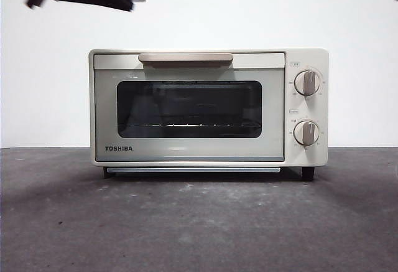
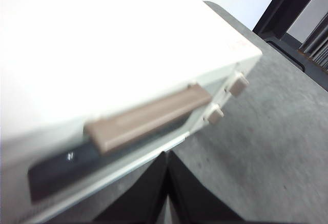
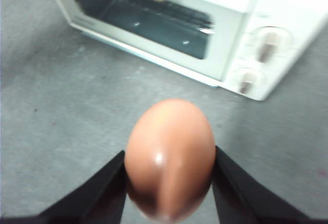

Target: Eggoven

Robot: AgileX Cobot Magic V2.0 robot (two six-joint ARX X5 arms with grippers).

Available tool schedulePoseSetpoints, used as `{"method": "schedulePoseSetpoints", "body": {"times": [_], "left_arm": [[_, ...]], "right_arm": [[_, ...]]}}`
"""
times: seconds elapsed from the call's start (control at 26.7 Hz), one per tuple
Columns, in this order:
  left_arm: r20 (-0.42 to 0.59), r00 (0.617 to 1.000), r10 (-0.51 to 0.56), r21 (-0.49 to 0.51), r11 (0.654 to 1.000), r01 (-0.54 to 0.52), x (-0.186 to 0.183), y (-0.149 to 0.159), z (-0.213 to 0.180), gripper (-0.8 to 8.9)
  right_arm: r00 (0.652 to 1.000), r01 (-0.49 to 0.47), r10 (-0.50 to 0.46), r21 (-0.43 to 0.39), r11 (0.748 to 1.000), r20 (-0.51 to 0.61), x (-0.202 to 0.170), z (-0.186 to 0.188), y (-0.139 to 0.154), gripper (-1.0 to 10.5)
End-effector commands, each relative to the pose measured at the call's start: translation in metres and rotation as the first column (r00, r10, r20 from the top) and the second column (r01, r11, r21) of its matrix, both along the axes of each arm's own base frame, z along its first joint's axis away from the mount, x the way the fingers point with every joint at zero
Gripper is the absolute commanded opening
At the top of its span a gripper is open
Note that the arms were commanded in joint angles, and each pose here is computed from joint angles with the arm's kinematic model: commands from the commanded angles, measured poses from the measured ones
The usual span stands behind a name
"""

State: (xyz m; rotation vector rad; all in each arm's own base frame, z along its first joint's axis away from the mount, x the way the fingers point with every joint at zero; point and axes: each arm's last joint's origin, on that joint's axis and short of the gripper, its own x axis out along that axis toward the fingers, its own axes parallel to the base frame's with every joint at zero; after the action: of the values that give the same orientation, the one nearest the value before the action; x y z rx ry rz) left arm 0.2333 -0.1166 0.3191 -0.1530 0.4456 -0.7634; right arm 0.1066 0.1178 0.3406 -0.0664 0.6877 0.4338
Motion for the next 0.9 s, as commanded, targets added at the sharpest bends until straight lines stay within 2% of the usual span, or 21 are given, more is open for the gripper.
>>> {"method": "schedulePoseSetpoints", "body": {"times": [0.04,0.41,0.67,0.9], "left_arm": [[0.012,1.0,-0.003,0.015,1.0,0.003,0.019,-0.011,0.004,0.07],[0.009,1.0,-0.008,0.096,0.995,0.007,0.061,-0.04,-0.006,0.07],[-0.01,1.0,-0.028,0.143,0.989,0.029,0.068,-0.053,-0.02,0.07],[-0.03,1.0,0.005,0.197,0.98,0.001,0.073,-0.059,-0.035,0.07]], "right_arm": [[1.0,-0.006,0.006,0.014,1.0,0.029,-0.006,0.008,-0.006,0.0],[0.997,0.012,-0.015,0.045,0.999,0.072,-0.019,0.015,-0.023,0.0],[0.996,0.035,-0.037,0.028,0.999,0.08,-0.021,0.015,-0.027,0.0],[0.996,0.034,-0.036,0.027,0.999,0.08,-0.021,0.015,-0.027,0.0]]}}
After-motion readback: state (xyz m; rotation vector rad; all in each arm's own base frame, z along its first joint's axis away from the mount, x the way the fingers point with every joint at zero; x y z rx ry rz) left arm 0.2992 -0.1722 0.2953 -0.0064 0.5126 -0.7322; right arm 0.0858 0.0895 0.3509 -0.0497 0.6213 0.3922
